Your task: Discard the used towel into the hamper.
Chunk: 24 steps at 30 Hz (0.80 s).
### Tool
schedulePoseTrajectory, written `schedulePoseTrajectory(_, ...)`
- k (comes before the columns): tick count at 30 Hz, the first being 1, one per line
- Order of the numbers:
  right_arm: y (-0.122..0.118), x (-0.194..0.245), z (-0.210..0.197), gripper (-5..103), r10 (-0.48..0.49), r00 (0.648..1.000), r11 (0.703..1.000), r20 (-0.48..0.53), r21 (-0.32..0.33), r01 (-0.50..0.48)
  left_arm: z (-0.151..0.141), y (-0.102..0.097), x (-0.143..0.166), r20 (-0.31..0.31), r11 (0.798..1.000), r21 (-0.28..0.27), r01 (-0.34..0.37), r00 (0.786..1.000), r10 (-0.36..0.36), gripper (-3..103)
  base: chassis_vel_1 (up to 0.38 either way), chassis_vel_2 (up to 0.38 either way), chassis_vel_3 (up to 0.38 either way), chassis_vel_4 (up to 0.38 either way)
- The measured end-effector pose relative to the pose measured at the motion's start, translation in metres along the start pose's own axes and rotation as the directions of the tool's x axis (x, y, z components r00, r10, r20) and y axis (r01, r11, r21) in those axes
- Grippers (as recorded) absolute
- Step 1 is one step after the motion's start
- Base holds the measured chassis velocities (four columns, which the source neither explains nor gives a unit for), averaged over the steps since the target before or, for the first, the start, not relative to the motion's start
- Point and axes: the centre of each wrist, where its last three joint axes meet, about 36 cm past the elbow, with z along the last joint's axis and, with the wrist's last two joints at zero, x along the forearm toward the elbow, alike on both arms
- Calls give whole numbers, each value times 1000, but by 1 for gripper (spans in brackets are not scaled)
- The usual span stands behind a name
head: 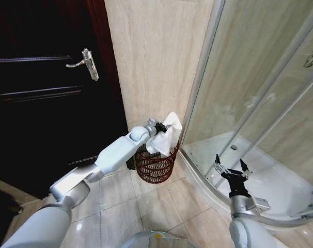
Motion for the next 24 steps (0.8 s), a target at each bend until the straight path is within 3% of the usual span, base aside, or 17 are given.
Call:
schedulePoseTrajectory(7, -1, 1, 4, 100, 3, 1000, 1000, 3, 2, -3, -11, 12, -5, -110, 997, -26, -67, 992, 64, 10, 0, 0, 0, 0)
schedulePoseTrajectory(9, -2, 0, 4, 100, 5, 1000, 1000, 5, 2, -5, -16, 13, -4, -172, 991, -22, -131, 977, 126, 7, 0, 0, 0, 0)
schedulePoseTrajectory(11, -2, 0, 4, 100, 6, 1000, 1000, 6, 2, -6, -18, 14, -3, -183, 988, -21, -151, 972, 145, 7, 0, 0, 0, 0)
schedulePoseTrajectory(14, -2, 1, 3, 100, 9, 1000, 1000, 7, 4, -9, -23, 17, 5, -212, 978, -29, -208, 957, 197, 20, 0, 0, 0, 0)
schedulePoseTrajectory(16, -2, 2, 3, 100, 9, 1000, 1000, 7, 4, -9, -24, 17, 5, -215, 978, -28, -209, 956, 198, 20, 0, 0, 0, 0)
schedulePoseTrajectory(17, -2, 2, 2, 100, 8, 1000, 1000, 8, 4, -8, -27, 18, 7, -218, 977, -24, -211, 955, 201, 31, 0, 0, 0, 0)
schedulePoseTrajectory(18, -2, 3, 2, 100, 8, 1000, 1000, 8, 5, -8, -28, 18, 8, -219, 977, -23, -211, 955, 201, 31, 0, 0, 0, 0)
schedulePoseTrajectory(19, -2, 3, 2, 100, 7, 1000, 1000, 10, 5, -7, -29, 18, 10, -219, 977, -21, -211, 955, 201, 42, 0, 0, 0, 0)
schedulePoseTrajectory(21, -2, 3, 1, 100, 6, 1000, 1000, 10, 5, -6, -29, 18, 12, -219, 977, -21, -211, 955, 201, 42, 0, 0, 0, 0)
schedulePoseTrajectory(22, -2, 3, 1, 100, 5, 1000, 1000, 12, 6, -5, -29, 16, 13, -218, 978, -20, -207, 956, 198, 52, 0, 0, 0, 0)
schedulePoseTrajectory(24, -1, 3, 0, 100, 5, 1000, 1000, 12, 6, -5, -29, 16, 14, -218, 978, -19, -206, 956, 197, 52, 0, 0, 0, 0)
